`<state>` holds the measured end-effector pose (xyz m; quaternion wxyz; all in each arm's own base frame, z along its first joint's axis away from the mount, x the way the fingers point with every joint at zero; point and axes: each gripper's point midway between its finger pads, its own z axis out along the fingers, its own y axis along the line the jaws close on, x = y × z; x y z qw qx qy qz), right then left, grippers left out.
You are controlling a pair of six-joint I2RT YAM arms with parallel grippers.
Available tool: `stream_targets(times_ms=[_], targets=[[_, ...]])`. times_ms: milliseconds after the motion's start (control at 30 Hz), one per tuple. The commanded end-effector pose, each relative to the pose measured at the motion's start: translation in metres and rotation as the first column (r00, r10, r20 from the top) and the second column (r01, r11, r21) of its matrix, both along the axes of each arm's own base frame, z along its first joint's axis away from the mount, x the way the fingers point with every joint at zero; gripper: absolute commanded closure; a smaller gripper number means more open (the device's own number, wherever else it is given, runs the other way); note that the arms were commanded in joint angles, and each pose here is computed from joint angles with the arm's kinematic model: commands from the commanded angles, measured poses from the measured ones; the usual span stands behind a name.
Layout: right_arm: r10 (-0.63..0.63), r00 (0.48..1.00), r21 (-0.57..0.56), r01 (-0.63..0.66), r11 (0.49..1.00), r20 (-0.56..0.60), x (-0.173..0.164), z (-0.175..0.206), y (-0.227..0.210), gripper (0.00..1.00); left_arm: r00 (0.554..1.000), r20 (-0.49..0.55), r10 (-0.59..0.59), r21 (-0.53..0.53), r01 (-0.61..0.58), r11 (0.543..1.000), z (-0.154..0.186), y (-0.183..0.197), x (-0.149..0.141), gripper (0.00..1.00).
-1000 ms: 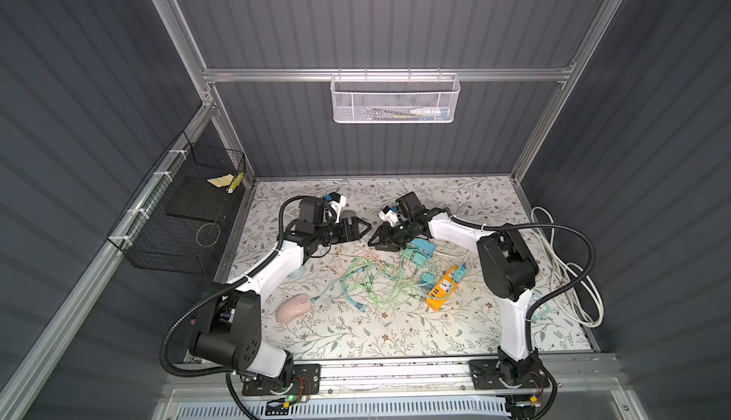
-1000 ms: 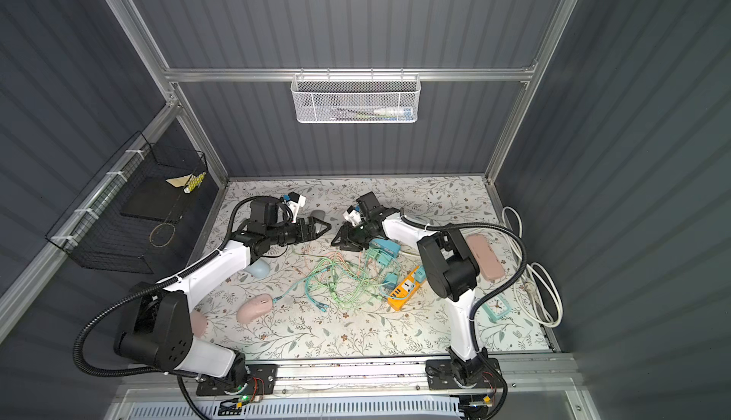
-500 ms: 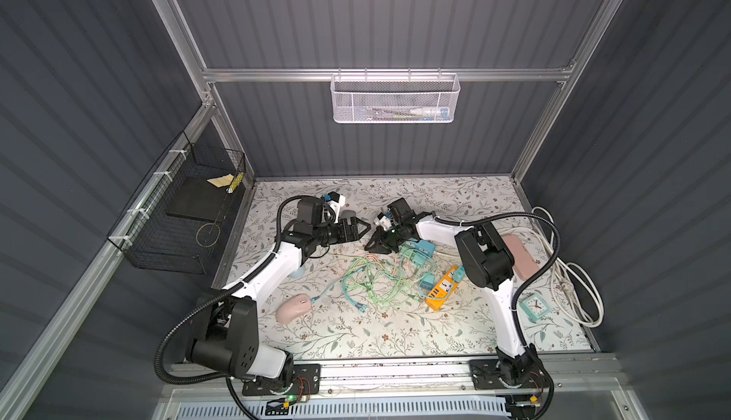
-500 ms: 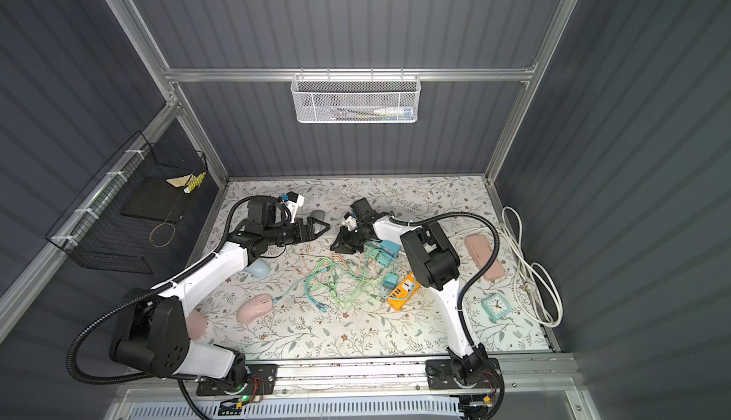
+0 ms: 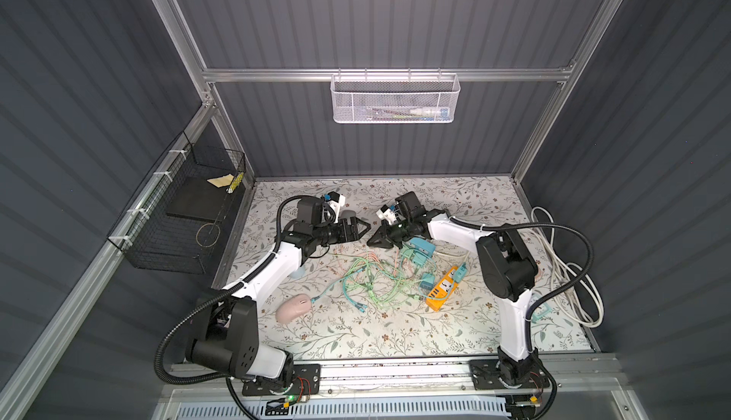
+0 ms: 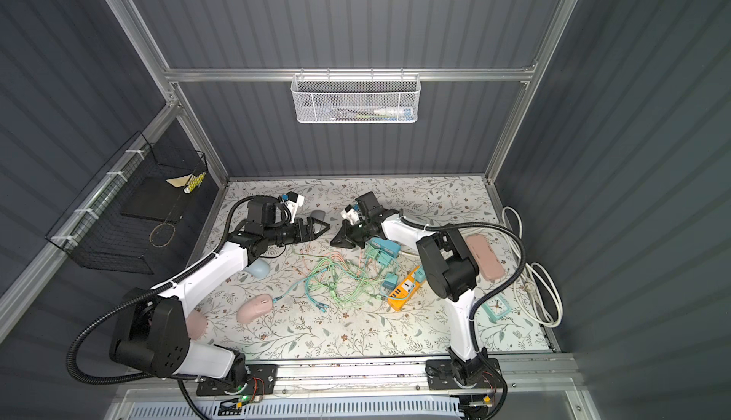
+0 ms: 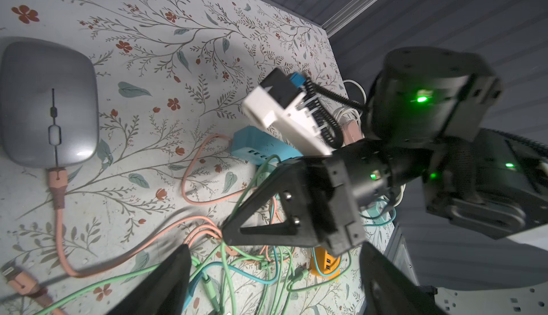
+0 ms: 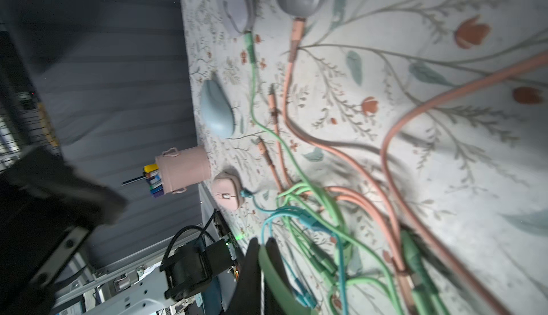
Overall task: Unplug the wireless mouse
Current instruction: Pick up the power cord at the center of the board.
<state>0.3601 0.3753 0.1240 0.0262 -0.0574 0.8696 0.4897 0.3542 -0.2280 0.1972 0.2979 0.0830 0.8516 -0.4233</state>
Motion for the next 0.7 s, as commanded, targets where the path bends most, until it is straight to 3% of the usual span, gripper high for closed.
stream_targets(times_ms=[0, 100, 233, 367, 467, 667], targets=[[-0.001, 0.997, 0.084, -0.005, 0.996, 0.08, 0.006, 0.052, -0.009, 1.0, 0.997, 0.056, -0.046, -0.041, 0.049, 0.998, 0.011, -0.006, 0.002, 0.13], [-0.026, 0.989, 0.106, 0.01, 0.994, 0.147, 0.015, 0.091, -0.024, 1.0, 0.981, 0.164, -0.101, -0.095, 0.117, 0.989, 0.027, -0.013, -0.006, 0.2], [-0.049, 0.976, 0.163, 0.014, 0.987, 0.214, 0.024, 0.144, -0.04, 1.0, 0.885, 0.409, -0.222, -0.19, 0.32, 0.928, 0.073, -0.025, -0.037, 0.24], [-0.041, 0.958, 0.213, -0.021, 0.977, 0.282, 0.021, 0.195, -0.048, 1.0, 0.882, 0.395, -0.255, -0.147, 0.335, 0.931, 0.067, -0.028, -0.035, 0.23], [-0.042, 0.948, 0.215, -0.028, 0.976, 0.315, 0.013, 0.22, -0.054, 1.0, 0.875, 0.416, -0.249, -0.171, 0.344, 0.923, 0.074, -0.032, -0.033, 0.21], [-0.04, 0.939, 0.241, -0.046, 0.97, 0.341, 0.001, 0.24, -0.059, 1.0, 0.821, 0.482, -0.306, -0.277, 0.474, 0.836, 0.105, -0.064, -0.046, 0.19]])
